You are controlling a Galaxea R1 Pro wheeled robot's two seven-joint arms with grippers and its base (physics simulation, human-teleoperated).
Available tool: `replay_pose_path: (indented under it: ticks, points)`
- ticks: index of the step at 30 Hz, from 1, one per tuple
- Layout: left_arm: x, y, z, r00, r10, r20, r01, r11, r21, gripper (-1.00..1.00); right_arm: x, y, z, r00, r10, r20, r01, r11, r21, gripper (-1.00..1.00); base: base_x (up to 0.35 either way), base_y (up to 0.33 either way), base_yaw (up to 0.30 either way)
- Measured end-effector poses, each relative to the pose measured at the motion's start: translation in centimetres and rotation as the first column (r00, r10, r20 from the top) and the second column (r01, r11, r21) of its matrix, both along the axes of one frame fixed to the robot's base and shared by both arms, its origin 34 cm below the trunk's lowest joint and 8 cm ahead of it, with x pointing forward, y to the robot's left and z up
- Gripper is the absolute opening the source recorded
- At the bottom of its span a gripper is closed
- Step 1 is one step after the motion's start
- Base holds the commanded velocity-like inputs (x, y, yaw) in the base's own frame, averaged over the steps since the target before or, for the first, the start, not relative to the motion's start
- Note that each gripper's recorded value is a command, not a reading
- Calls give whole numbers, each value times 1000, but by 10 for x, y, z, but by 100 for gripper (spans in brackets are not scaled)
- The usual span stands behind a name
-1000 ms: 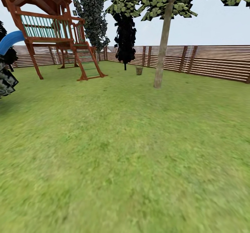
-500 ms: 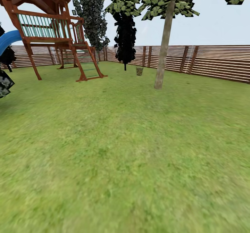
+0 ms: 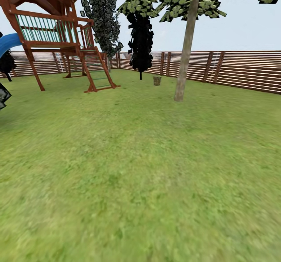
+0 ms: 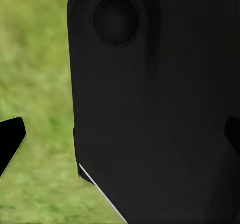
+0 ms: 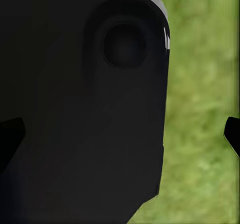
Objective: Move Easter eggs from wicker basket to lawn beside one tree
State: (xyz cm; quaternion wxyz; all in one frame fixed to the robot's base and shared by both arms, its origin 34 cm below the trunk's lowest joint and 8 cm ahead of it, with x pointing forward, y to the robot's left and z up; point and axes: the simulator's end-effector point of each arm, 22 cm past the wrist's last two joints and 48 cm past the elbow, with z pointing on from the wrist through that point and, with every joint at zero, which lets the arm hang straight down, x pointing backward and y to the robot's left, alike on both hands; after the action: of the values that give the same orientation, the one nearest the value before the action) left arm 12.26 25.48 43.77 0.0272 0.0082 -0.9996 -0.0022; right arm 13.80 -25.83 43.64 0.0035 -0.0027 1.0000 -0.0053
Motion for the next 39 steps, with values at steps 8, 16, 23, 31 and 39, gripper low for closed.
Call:
replay_pose_path:
  ticks: [8, 16, 23, 31, 39]
  points:
    - [0, 0, 0, 1000, 0, 0, 0, 1000, 0, 100, 1, 0, 0, 1000, 1, 2, -1, 1000, -1, 100, 329, 0, 0]
    - [0, 0, 0, 1000, 0, -1, 0, 1000, 0, 100, -2, 4, 0, 1000, 9, -6, -9, 1000, 7, 100, 329, 0, 0]
    - [0, 0, 0, 1000, 0, 0, 0, 1000, 0, 100, 0, 3, 0, 1000, -1, 0, 1, 1000, 4, 100, 329, 0, 0]
    - [0, 0, 0, 1000, 0, 0, 0, 1000, 0, 100, 1, 0, 0, 1000, -2, 1, 2, 1000, 0, 100, 329, 0, 0]
    - [0, 0, 0, 1000, 0, -1, 0, 1000, 1, 100, 1, 0, 0, 1000, -1, 2, 1, 1000, -1, 100, 329, 0, 0]
